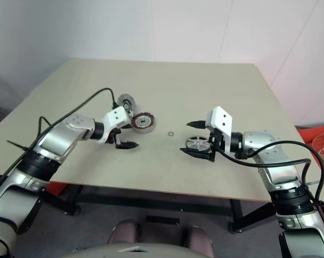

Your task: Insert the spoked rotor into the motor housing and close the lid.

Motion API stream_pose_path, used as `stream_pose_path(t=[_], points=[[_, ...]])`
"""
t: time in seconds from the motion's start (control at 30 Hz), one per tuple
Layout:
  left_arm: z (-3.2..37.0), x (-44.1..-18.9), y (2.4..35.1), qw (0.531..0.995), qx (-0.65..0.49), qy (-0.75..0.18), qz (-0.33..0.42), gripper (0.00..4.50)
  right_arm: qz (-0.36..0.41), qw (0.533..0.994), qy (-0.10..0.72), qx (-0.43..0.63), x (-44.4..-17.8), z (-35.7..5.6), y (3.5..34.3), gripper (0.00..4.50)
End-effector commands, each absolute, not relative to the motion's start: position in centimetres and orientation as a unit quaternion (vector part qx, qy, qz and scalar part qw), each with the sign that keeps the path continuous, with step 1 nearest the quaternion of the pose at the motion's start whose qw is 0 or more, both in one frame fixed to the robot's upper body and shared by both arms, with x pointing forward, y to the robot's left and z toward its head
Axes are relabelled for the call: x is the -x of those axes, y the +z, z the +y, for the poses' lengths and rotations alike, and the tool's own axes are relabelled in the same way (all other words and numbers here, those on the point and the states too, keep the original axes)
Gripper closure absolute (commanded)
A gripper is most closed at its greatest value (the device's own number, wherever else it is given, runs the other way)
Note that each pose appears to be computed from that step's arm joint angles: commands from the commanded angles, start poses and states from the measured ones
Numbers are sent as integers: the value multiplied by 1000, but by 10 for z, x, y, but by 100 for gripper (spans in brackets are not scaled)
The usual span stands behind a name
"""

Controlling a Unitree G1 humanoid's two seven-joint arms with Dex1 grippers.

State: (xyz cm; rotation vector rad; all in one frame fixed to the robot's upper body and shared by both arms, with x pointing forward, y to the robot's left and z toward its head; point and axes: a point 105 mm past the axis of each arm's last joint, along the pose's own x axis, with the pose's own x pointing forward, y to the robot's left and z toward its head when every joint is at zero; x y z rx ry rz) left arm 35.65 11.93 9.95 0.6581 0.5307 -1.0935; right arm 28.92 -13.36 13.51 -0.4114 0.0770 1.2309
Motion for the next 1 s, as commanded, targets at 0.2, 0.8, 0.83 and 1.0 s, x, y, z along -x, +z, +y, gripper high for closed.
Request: stream_pose_path(t=[0.2,0.8,0.83,1.0], points=[[106,-392,121,687,-458,-509,243,0,20,796,572,199,-287,-134,141,3],[91,-403,86,612,-529,-525,264,110,20,806,559,191,-289,-135,138,0],[91,-404,87,613,-531,-523,262,139,20,807,559,191,-289,-135,138,0],[89,-410,90,617,-539,-513,256,300,17,808,557,192,-291,-134,138,0]])
